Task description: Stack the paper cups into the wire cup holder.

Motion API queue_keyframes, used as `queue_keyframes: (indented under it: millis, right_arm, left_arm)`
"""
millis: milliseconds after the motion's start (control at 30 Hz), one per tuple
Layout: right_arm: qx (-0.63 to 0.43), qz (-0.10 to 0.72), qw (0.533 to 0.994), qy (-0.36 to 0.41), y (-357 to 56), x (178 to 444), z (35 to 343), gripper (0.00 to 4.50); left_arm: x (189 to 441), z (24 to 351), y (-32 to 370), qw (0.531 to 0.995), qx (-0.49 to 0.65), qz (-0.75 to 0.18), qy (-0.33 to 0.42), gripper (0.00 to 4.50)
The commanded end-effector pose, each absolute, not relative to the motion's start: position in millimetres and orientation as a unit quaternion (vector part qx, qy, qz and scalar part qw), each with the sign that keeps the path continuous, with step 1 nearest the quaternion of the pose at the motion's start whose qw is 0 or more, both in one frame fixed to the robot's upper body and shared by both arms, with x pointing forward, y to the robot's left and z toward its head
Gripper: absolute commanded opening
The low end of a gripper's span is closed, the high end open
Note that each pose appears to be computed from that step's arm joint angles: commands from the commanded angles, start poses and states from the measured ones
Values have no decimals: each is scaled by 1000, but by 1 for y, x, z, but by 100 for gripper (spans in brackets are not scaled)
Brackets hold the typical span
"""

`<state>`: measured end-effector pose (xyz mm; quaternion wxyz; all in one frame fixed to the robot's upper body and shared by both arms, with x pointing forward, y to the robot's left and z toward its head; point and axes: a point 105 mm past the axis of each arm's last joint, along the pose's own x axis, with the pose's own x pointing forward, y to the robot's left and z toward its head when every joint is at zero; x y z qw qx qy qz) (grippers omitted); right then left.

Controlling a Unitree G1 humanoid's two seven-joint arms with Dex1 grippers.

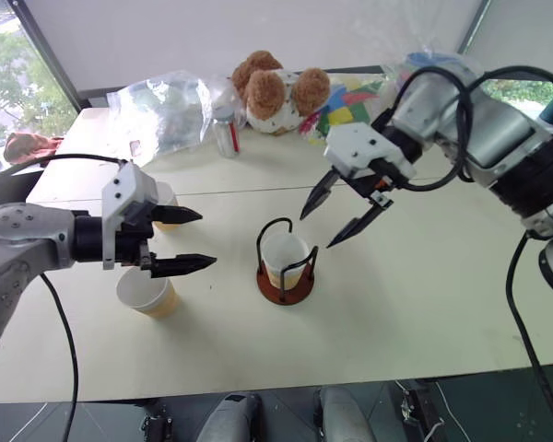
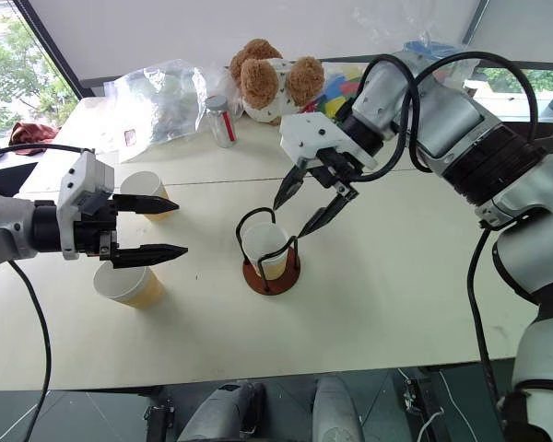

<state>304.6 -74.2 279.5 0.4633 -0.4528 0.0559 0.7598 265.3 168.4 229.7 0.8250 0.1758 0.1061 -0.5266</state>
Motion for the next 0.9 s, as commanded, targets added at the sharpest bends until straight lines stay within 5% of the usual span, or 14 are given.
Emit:
queue_keyframes:
  millis: [33, 300, 467, 900]
  right_arm:
    - [-353, 759, 547, 18, -85, 306, 312, 292]
    - [-162, 762, 627, 4, -100, 285, 300, 292]
    - [-95, 723, 684, -11, -105, 275, 288, 292]
    - [-117, 719, 685, 24, -94, 264, 260, 292]
  left_arm:
    - [264, 254, 189, 838, 223, -489, 89, 450]
    - [235, 258, 225, 835, 241, -468, 163, 450]
    - [196, 238, 241, 781, 312, -464, 279, 450]
    - [215, 207, 233, 734, 391, -499, 242, 450]
